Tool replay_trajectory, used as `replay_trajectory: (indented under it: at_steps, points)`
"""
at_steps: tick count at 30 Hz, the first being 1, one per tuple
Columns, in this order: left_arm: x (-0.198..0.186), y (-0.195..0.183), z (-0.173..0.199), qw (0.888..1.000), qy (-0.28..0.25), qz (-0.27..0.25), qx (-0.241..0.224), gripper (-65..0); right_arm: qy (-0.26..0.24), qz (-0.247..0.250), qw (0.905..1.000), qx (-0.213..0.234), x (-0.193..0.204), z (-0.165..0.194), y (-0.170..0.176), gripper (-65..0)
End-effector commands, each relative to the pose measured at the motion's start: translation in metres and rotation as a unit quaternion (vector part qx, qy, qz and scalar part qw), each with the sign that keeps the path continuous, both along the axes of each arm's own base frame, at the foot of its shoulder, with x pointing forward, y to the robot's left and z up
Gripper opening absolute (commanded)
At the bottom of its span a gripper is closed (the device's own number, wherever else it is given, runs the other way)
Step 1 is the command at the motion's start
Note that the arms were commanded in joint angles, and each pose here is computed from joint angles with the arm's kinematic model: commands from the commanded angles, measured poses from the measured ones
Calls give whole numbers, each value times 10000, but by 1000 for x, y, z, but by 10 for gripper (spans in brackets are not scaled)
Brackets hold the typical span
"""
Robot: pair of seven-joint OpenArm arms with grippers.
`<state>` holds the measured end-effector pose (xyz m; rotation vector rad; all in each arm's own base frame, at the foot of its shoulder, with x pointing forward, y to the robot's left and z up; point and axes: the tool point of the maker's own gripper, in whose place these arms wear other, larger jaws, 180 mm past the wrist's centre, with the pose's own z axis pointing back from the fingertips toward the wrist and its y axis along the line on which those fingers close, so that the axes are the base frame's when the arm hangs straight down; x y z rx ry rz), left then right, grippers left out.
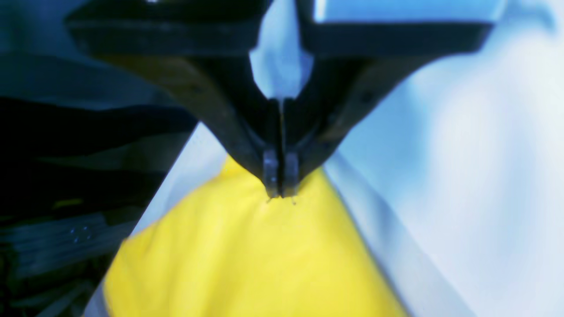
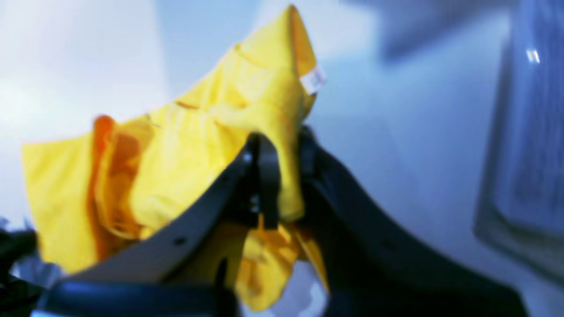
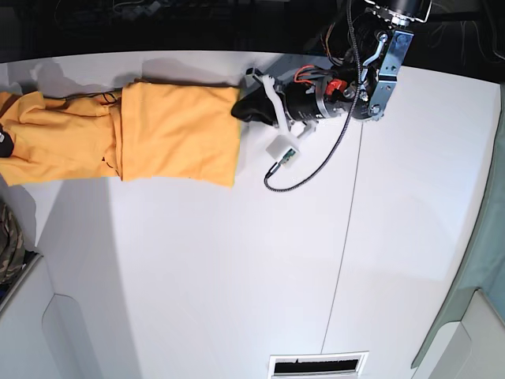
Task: Layout the t-shirt on the table in an organized manner, then fold the t-shirt properly
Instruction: 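Lift the shirt end with the right gripper and fold it toward the left gripper, then fold the shirt bundle over with both grippers into a compact square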
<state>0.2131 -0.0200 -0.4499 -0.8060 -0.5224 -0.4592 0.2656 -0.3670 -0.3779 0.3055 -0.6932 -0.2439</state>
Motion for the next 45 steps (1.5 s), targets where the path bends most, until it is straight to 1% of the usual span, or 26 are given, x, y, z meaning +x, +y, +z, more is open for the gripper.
replay_trajectory:
  at_steps: [1, 3, 6, 10, 13, 16, 19, 22, 25, 28, 30, 31, 33, 34, 35, 39, 40, 45]
  points:
    - [8, -6, 8, 9997, -126, 44, -208, -650, -454, 47, 9989, -94, 19, 27, -3, -650]
    - [2, -9, -3, 9997, 97, 82, -230, -650, -692, 180, 9974, -60, 30, 38, 12, -650]
    - [-6, -19, -13, 9987, 365, 122, -322, -650, -1073, 409, 9933, 94, 43, 50, 47, -650]
    - [-8, -31, -15, 9979, 457, 145, -426, -650, -1453, 807, 9853, 389, 50, 59, 110, -650]
    - [-8, -34, -14, 9979, 452, 141, -449, -650, -1618, 1094, 9792, 554, 53, 62, 156, -650]
    - [-8, -34, -14, 9979, 451, 140, -448, -650, -1618, 1396, 9734, 830, 52, 56, 201, -650]
    - [-8, -34, -14, 9979, 453, 139, -446, -650, -1485, 1721, 9676, 1097, 47, 44, 245, -650]
    - [-8, -34, -15, 9980, 449, 134, -436, -650, -1295, 2017, 9613, 1359, 32, 31, 285, -650]
    - [-7, -34, -14, 9980, 432, 132, -432, -650, -1056, 2229, 9572, 1517, 11, 15, 316, -650]
    - [-2, -34, -12, 9983, 378, 130, -433, -650, -887, 2328, 9544, 1647, -8, 4, 335, -650]
    - [2, -34, -10, 9984, 337, 128, -434, -650, -827, 2371, 9527, 1710, -15, 1, 341, -650]
    - [4, -34, -9, 9985, 312, 125, -434, -650, -825, 2376, 9525, 1717, -15, 1, 342, -593]
    - [8, -34, -7, 9986, 277, 126, -437, -650, -835, 2378, 9524, 1717, -15, 2, 342, -433]
    - [9, -34, -7, 9986, 259, 124, -436, -650, -844, 2378, 9521, 1724, -15, 2, 342, -382]
    - [11, -33, -6, 9987, 244, 123, -434, -650, -867, 2391, 9511, 1752, -15, 3, 343, -358]
    - [13, -34, -5, 9987, 218, 122, -436, -650, -1124, 2451, 9411, 2041, -13, 21, 350, -357]
    - [13, -34, -5, 9987, 218, 122, -436, -650, -1208, 2464, 9394, 2054, -12, 27, 350, -357]
    - [14, -27, -6, 9989, 229, 155, -390, -650, -1726, 2734, 9289, 1805, -7, 67, 354, -357]
